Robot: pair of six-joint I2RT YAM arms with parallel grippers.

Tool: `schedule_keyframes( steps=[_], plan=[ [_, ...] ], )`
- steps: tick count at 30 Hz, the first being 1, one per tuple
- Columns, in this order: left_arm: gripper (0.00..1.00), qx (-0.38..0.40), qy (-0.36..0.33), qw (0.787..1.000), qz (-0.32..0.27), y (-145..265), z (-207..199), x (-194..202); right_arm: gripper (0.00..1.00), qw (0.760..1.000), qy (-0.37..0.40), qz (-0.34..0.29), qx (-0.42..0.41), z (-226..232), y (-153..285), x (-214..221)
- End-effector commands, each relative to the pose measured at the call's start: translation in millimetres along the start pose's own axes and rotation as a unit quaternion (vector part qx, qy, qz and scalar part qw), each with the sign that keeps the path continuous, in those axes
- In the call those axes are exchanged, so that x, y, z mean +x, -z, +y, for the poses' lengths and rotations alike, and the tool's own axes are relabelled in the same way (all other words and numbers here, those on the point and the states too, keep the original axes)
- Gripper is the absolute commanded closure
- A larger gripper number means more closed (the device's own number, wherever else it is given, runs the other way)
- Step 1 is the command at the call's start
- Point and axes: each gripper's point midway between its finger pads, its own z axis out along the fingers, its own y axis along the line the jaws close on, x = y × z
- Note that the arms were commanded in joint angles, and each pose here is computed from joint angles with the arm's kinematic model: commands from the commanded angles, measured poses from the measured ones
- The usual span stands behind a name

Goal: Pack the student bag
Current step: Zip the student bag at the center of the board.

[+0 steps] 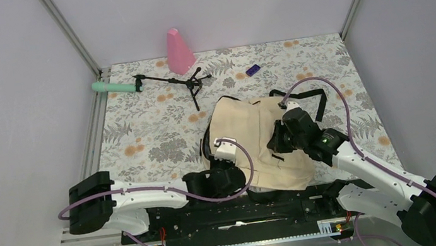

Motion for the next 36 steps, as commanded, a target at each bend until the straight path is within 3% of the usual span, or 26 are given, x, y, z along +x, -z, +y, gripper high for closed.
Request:
schedule_keyframes(
  steps=[1, 21, 30, 32, 34, 36],
  plan=[
    [1.0, -0.029, 0.052, 0.998, -0.034, -4.4, 23.9, -19.8, 1.0, 0.999, 0.001, -0.039, 0.029, -9.3, 3.6, -14.2],
    [1.0, -0.004, 0.16, 0.984, -0.077, -28.3, 75.2, -44.9, 1.0, 0.997, 0.007, -0.064, 0.045, -17.9, 11.0, -19.4],
    [1.0, -0.007, 0.172, 0.982, -0.083, -43.4, 83.7, -57.4, 1.0, 0.997, 0.022, -0.072, 0.035, -15.7, 18.5, -22.6],
    [1.0, 0.004, 0.172, 0.981, -0.084, -41.9, 80.0, -60.8, 0.84, 0.996, 0.032, -0.069, 0.037, -15.3, 21.4, -23.3],
    [1.0, 0.022, 0.178, 0.98, -0.088, -38.0, 75.9, -64.6, 0.54, 0.995, 0.046, -0.075, 0.037, -14.7, 26.5, -27.5],
    [1.0, 0.046, 0.183, 0.977, -0.095, -32.0, 71.8, -65.9, 0.37, 0.993, 0.074, -0.088, 0.025, -10.2, 33.9, -34.8]
  ],
)
